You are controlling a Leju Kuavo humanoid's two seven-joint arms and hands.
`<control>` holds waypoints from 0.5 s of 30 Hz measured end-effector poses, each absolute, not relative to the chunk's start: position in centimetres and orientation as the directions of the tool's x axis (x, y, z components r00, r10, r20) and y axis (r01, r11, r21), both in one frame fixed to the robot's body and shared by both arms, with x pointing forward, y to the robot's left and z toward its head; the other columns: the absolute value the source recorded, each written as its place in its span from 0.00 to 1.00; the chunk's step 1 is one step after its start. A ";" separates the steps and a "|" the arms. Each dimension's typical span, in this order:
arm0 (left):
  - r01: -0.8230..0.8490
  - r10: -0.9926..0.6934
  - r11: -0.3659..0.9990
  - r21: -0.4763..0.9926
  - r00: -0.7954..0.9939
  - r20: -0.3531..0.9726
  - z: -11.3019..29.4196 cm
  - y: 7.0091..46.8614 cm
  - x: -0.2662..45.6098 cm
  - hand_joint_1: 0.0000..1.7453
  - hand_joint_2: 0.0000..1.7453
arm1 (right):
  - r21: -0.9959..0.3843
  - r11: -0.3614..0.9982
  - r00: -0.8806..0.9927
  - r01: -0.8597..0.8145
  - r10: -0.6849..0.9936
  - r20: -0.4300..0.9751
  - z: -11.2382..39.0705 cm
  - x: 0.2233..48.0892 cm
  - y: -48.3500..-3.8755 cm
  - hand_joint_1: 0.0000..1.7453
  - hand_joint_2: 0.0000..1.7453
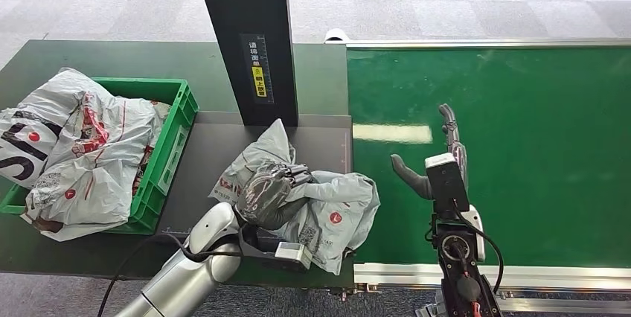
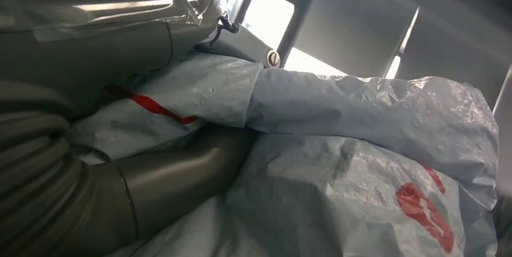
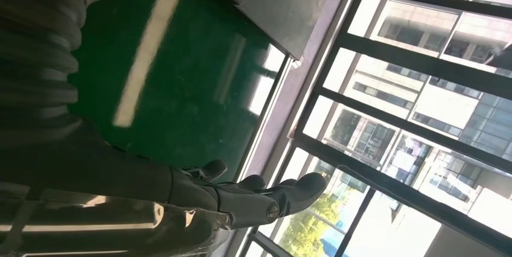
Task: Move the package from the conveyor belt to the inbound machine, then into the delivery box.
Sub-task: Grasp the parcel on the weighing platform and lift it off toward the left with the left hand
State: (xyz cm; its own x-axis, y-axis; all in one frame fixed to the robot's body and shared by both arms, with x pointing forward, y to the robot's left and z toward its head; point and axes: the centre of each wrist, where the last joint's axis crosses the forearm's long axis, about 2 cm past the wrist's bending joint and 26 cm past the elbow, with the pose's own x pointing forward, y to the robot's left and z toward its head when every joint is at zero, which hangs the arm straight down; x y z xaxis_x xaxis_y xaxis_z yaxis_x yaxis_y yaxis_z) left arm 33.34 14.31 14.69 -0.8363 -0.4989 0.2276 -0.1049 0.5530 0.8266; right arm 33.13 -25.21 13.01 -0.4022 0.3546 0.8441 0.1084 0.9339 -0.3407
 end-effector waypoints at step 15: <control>-0.453 -0.487 0.795 0.404 -0.873 -0.021 22.7 15.3 30.6 1.00 1.00 | -0.313 0.943 -0.419 0.113 0.330 0.846 12.7 33.5 -25.4 0.00 1.00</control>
